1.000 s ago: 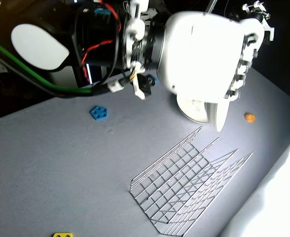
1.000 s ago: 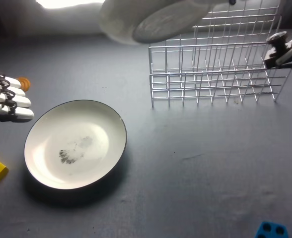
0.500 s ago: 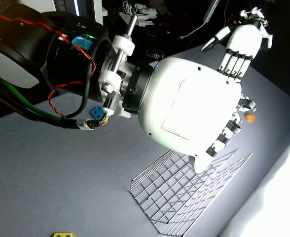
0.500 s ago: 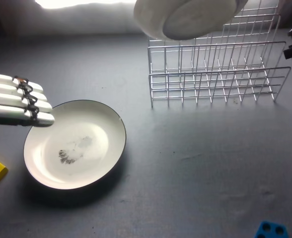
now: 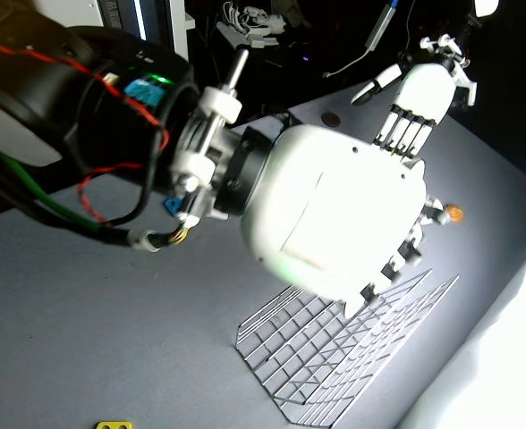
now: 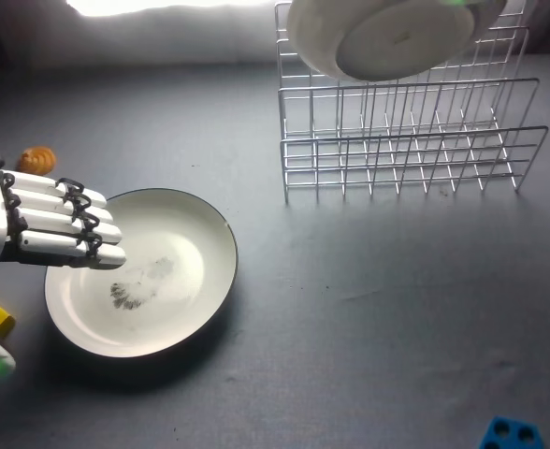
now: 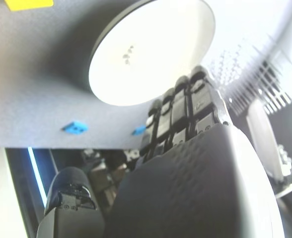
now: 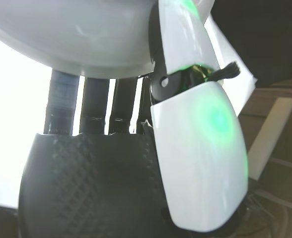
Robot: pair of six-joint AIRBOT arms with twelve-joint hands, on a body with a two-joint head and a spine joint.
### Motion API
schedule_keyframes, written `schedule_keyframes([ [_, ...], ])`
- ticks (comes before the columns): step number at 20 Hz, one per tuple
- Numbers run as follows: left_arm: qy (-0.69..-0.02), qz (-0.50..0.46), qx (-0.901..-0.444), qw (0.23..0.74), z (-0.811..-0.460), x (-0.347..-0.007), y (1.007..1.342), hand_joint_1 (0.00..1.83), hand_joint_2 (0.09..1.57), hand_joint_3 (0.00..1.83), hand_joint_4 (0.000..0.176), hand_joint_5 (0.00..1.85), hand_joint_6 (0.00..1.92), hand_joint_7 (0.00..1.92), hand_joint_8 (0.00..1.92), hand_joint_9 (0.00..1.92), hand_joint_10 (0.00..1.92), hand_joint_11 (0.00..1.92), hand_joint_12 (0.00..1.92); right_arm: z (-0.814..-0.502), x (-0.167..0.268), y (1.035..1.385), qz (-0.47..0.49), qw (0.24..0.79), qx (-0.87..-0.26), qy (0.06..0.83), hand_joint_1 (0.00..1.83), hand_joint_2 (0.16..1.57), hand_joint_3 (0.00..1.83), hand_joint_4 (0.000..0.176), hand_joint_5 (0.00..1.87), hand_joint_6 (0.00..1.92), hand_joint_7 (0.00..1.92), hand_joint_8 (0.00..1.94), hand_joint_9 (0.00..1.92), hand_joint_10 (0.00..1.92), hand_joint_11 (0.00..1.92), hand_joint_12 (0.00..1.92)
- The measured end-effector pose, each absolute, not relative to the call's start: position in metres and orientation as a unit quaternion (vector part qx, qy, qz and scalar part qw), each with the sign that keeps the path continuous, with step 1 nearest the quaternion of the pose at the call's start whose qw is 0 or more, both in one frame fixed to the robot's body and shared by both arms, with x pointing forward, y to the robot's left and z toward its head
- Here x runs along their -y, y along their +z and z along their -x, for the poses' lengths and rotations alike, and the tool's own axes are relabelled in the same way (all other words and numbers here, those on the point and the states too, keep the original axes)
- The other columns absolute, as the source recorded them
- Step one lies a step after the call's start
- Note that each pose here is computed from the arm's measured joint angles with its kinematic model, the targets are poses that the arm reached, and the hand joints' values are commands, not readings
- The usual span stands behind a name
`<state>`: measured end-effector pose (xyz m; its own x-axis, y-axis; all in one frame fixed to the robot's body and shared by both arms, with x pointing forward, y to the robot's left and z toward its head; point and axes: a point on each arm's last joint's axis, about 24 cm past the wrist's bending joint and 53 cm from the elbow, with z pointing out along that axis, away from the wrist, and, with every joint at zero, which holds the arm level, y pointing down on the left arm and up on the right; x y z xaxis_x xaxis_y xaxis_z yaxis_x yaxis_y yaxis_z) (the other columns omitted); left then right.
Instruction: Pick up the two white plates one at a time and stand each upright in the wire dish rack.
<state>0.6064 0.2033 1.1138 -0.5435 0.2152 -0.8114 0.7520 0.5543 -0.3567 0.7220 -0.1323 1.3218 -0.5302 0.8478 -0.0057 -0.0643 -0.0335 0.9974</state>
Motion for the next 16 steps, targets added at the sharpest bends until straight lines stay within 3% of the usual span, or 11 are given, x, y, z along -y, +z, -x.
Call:
schedule_keyframes([
  [16, -0.312, -0.288, -0.825, 0.374, -0.629, -0.224, 1.083, 0.0, 1.07, 0.0, 0.0, 0.0, 0.0, 0.0, 0.0, 0.0, 0.0, 0.0, 0.0, -0.737, 0.157, 1.311, -0.361, 0.357, -0.589, 0.629, 1.37, 1.12, 0.0, 0.0, 0.91, 1.09, 0.96, 1.02, 0.92, 1.09, 0.85, 1.03],
])
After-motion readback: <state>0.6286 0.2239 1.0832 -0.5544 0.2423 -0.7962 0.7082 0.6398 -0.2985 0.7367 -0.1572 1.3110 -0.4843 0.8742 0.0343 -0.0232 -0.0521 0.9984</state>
